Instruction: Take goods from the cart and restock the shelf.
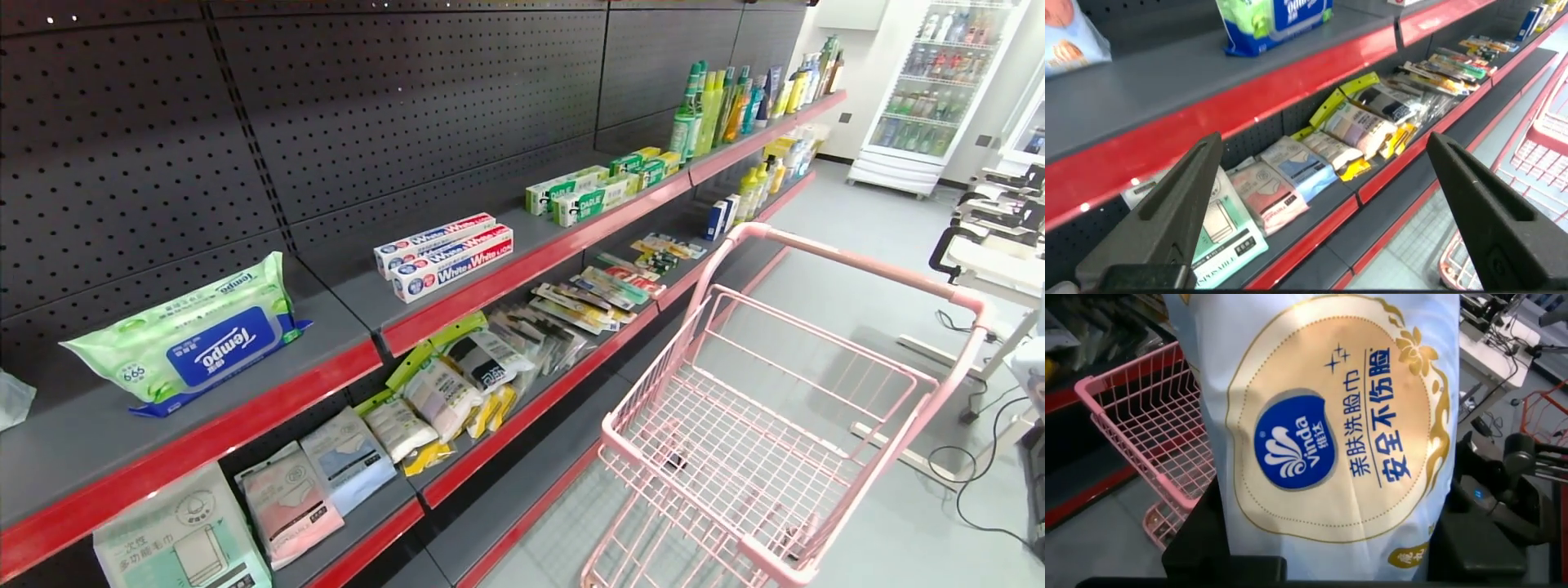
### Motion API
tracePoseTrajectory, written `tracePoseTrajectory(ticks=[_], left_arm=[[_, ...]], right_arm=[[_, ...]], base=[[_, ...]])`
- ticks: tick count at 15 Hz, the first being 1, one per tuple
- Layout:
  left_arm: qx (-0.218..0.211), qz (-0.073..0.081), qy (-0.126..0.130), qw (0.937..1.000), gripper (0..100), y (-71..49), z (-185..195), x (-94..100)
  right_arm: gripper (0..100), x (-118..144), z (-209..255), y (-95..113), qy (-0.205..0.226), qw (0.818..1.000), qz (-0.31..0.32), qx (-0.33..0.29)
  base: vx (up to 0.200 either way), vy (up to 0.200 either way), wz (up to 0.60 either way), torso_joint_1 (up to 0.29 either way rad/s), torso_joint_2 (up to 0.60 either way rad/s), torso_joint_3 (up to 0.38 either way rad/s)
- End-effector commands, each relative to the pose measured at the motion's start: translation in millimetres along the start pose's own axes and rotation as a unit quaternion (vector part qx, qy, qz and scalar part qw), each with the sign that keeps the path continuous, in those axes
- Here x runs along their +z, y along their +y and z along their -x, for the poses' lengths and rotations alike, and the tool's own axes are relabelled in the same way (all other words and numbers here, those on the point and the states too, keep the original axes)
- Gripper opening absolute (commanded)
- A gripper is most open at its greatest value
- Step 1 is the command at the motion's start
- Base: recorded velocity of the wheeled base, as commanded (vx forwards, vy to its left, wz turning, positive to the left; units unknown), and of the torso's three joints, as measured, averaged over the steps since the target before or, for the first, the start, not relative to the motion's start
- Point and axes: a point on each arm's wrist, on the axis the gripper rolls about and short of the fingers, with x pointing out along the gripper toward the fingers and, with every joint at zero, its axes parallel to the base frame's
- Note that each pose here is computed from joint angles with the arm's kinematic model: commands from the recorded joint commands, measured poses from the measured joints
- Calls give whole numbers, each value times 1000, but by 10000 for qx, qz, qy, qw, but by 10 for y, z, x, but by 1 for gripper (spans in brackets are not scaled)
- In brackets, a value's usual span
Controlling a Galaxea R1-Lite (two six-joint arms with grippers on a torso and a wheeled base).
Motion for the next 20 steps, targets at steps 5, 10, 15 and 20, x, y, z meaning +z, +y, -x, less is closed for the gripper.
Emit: tracePoseTrajectory(ticks=[5, 10, 15, 20], left_arm=[[4, 2, 8, 10000, 100, 0, -1, -1], [4, -6, 8, 10000, 100, 0, -1, -1], [4, 2, 0, 10000, 100, 0, -1, 1], [-4, 2, 8, 10000, 100, 0, -1, -1]], right_arm=[[0, 31, -22, -6, 35, 10000, 17, 22], [0, 78, -45, -16, 22, 10000, 55, 34], [0, 131, -53, -28, -31, 9998, 157, 97], [0, 139, -56, -30, -37, 9997, 234, 111]], base=[[0, 0, 0, 182, -392, -209], [0, 0, 0, 171, -355, -190], [0, 0, 0, 166, -346, -187], [0, 0, 0, 136, -289, -147]])
